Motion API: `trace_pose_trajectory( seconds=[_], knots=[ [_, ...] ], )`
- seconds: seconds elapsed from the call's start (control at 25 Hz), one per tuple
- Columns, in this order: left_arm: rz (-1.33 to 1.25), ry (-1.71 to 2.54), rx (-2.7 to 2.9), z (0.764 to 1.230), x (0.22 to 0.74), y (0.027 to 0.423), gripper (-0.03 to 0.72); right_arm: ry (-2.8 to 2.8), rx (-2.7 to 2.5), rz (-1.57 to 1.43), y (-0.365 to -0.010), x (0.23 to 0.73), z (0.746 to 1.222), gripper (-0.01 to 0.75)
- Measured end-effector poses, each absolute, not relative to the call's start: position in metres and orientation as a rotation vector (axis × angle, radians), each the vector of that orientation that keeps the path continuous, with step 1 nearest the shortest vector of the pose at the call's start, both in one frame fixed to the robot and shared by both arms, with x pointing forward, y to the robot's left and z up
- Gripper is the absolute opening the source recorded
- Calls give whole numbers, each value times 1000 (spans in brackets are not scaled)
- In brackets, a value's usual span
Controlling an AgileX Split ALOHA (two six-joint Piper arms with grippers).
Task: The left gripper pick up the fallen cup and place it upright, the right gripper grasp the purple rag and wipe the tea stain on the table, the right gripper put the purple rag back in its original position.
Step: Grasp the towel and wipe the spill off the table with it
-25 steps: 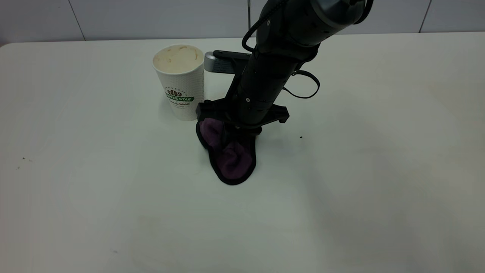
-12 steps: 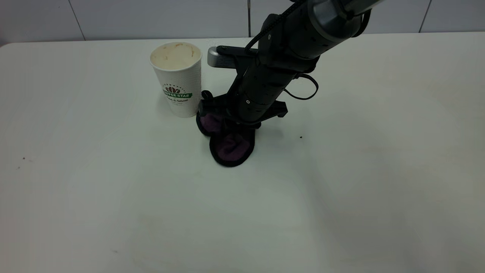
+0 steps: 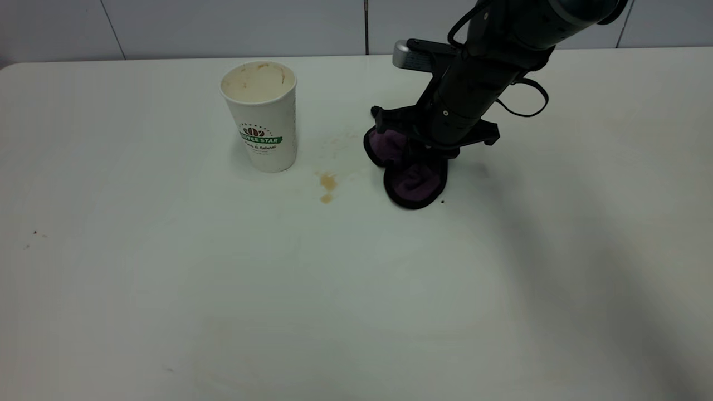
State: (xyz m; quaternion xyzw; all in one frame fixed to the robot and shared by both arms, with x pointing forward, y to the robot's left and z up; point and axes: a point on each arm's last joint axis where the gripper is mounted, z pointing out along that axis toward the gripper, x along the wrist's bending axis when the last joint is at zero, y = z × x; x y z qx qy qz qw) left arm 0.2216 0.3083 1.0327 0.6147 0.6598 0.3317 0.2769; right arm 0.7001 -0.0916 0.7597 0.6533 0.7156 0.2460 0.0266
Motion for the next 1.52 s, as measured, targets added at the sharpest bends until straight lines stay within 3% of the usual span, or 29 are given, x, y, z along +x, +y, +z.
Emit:
trace_pose_trajectory(
  seconds=[0.16, 0.44, 0.6, 1.52],
  knots=[
    [891, 1772, 1651, 1033, 222, 308, 545, 2244, 1976, 765, -80, 695, 760, 130],
    [891, 1772, 1651, 1033, 222, 308, 545, 2395, 1797, 808, -10, 657, 760, 133],
    [891, 1772, 1651, 1033, 222, 308, 545, 2448, 1746, 815, 13, 640, 760, 135],
    [891, 1771, 1652, 1033, 222, 308, 545, 2210, 1665, 1054, 24, 648, 754, 147]
  ],
)
